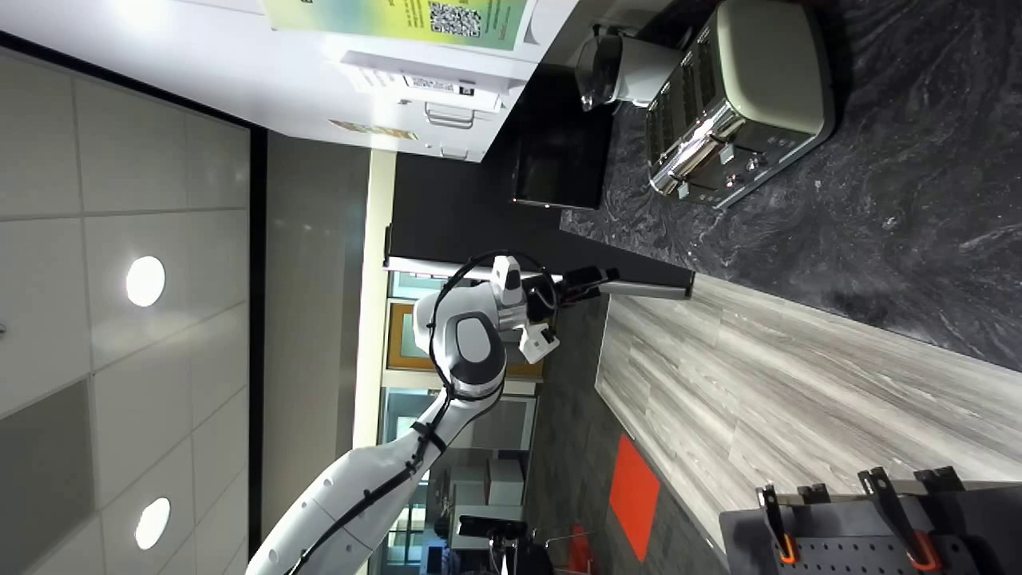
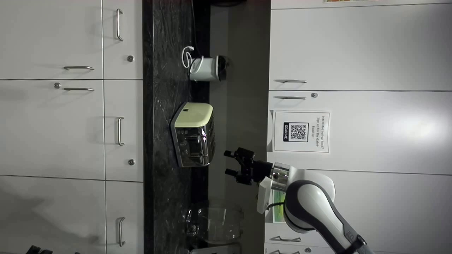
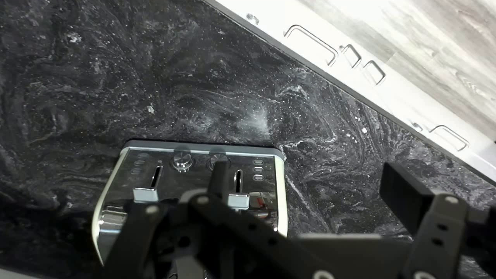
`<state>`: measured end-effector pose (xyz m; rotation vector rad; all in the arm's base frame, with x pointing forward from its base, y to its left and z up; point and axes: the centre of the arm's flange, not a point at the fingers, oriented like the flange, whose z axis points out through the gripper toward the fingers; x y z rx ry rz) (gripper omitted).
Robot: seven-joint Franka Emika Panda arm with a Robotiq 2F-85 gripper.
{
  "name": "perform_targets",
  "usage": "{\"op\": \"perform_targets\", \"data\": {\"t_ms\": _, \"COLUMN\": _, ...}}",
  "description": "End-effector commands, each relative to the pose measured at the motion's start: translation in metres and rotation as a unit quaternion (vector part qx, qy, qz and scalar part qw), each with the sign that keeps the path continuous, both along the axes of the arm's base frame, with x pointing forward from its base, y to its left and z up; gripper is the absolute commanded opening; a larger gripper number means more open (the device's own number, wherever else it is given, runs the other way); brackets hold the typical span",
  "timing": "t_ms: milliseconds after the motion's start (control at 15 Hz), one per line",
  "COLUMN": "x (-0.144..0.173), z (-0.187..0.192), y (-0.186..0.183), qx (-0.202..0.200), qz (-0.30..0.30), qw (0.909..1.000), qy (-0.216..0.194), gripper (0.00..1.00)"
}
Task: Push the left lever down
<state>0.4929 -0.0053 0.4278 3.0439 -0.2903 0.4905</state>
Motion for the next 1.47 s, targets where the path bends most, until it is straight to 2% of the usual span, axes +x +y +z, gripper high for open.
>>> {"op": "perform_targets", "data": {"t_ms": 0, "x": 0.005, "z": -0.004, "y": 0.001, "qx": 0.001, "qz": 0.001, "qw": 1.0000, "qy": 0.003, "gripper": 1.00}}
{"op": "perform_targets", "data": {"t_ms": 267, "x": 0.010, "z": -0.005, "y": 0.003, "qx": 0.002, "qz": 0.004, "qw": 1.0000, "qy": 0.005, "gripper": 1.00}}
{"op": "perform_targets", "data": {"t_ms": 667, "x": 0.062, "z": -0.003, "y": -0.022, "qx": 0.010, "qz": -0.023, "qw": 0.9990, "qy": -0.038, "gripper": 1.00}}
{"op": "perform_targets", "data": {"t_ms": 1067, "x": 0.116, "z": -0.024, "y": -0.048, "qx": -0.005, "qz": -0.039, "qw": 0.9991, "qy": -0.015, "gripper": 1.00}}
{"op": "perform_targets", "data": {"t_ms": 1133, "x": 0.122, "z": -0.029, "y": -0.050, "qx": -0.007, "qz": -0.039, "qw": 0.9991, "qy": -0.013, "gripper": 0.75}}
{"op": "perform_targets", "data": {"t_ms": 1200, "x": 0.127, "z": -0.033, "y": -0.052, "qx": -0.010, "qz": -0.040, "qw": 0.9991, "qy": -0.012, "gripper": 0.74}}
{"op": "perform_targets", "data": {"t_ms": 1400, "x": 0.137, "z": -0.046, "y": -0.054, "qx": -0.009, "qz": -0.042, "qw": 0.9991, "qy": -0.007, "gripper": 0.51}}
